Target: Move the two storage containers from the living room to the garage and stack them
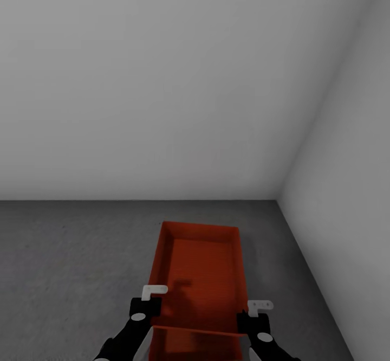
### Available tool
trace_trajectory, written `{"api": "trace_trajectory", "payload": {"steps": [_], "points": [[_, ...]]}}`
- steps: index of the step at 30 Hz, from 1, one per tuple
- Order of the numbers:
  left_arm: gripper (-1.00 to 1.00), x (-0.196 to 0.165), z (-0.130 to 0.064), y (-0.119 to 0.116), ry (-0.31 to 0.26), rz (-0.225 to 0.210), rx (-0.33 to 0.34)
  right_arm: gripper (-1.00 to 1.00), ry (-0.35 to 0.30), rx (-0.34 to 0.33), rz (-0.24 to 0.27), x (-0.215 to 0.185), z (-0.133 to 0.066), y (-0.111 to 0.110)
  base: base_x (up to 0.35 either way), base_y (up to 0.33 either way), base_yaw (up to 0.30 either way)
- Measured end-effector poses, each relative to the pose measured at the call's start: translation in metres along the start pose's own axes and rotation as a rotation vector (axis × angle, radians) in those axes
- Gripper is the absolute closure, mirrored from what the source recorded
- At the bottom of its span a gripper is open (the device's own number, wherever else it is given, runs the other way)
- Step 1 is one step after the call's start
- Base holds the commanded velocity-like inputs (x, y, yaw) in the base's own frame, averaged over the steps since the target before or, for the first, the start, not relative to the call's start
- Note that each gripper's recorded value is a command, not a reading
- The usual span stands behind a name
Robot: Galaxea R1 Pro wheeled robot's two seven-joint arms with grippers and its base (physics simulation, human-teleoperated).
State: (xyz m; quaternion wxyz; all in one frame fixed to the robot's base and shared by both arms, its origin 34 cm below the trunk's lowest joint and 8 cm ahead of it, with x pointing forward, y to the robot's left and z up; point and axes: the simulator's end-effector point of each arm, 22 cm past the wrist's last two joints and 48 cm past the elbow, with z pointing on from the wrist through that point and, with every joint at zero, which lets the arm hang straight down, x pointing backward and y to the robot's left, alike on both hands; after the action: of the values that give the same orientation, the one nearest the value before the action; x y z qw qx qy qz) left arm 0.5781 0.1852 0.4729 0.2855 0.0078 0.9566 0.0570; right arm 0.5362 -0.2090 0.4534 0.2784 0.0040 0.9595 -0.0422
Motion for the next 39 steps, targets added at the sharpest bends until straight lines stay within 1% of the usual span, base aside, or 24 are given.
{"api": "trace_trajectory", "payload": {"steps": [7,39], "points": [[1.0,-0.0002,0.0,0.0,0.0,0.0,0.0,1.0,-0.001,0.0,0.0,-0.0002,0.0,0.0,0.0,0.0,0.07],[1.0,-0.0004,0.0,0.0002,-0.001,0.0,0.0,1.0,-0.001,0.0,-0.002,-0.0002,0.0,0.0002,0.0,0.0,0.001]]}}
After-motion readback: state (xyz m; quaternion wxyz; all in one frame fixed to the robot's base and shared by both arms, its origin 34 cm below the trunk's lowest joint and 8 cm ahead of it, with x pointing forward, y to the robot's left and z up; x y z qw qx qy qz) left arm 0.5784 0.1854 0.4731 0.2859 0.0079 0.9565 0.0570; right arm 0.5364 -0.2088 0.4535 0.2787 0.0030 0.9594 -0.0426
